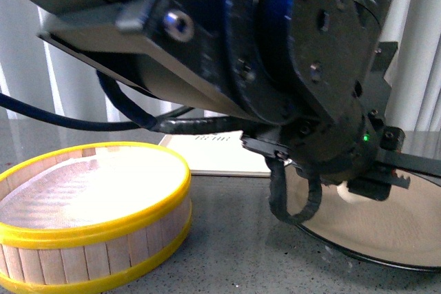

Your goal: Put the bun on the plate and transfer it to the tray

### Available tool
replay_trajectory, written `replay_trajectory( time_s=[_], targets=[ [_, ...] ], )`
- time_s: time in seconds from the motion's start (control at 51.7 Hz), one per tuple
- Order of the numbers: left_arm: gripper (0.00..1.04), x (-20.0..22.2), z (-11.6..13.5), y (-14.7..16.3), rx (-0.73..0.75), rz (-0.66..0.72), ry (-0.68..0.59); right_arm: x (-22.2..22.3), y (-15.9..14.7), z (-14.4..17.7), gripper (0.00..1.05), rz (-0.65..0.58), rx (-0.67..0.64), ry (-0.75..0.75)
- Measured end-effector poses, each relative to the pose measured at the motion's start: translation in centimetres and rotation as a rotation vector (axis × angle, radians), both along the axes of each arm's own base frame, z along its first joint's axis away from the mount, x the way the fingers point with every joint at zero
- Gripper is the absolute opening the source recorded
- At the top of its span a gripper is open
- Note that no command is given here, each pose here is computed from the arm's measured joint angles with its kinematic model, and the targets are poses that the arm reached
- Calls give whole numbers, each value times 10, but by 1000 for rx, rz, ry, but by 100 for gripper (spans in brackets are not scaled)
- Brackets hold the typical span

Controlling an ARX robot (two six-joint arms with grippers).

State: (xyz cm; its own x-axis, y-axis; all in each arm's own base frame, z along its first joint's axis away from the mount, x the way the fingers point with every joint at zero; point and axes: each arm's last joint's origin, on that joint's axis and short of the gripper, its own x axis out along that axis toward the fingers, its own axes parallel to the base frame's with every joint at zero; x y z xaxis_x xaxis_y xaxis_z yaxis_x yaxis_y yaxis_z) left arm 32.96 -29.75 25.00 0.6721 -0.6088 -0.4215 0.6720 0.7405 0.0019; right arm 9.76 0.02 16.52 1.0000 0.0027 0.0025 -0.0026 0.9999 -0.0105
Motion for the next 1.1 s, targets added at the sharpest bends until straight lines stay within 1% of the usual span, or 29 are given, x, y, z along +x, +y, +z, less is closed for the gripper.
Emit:
replay_trajectory(
  time_s=[0.174, 0.697, 0.813, 0.91, 0.968, 1.006, 1.103],
  targets=[
    [5, -1, -13, -16, 36, -18, 29, 0, 0, 0, 96, 0, 0, 0],
    [6, 5, -29, -42, 92, -12, 26, 0, 0, 0, 96, 0, 0, 0],
    [28, 8, -30, -45, 96, -11, 27, 0, 0, 0, 96, 0, 0, 0],
    [39, 8, -29, -46, 96, -9, 22, 0, 0, 0, 96, 0, 0, 0],
    [48, 7, -29, -47, 96, -10, 23, 0, 0, 0, 96, 0, 0, 0],
    [51, 7, -29, -47, 96, -11, 23, 0, 0, 0, 96, 0, 0, 0],
    [66, 7, -29, -47, 94, -10, 25, 0, 0, 0, 96, 0, 0, 0]
  ],
)
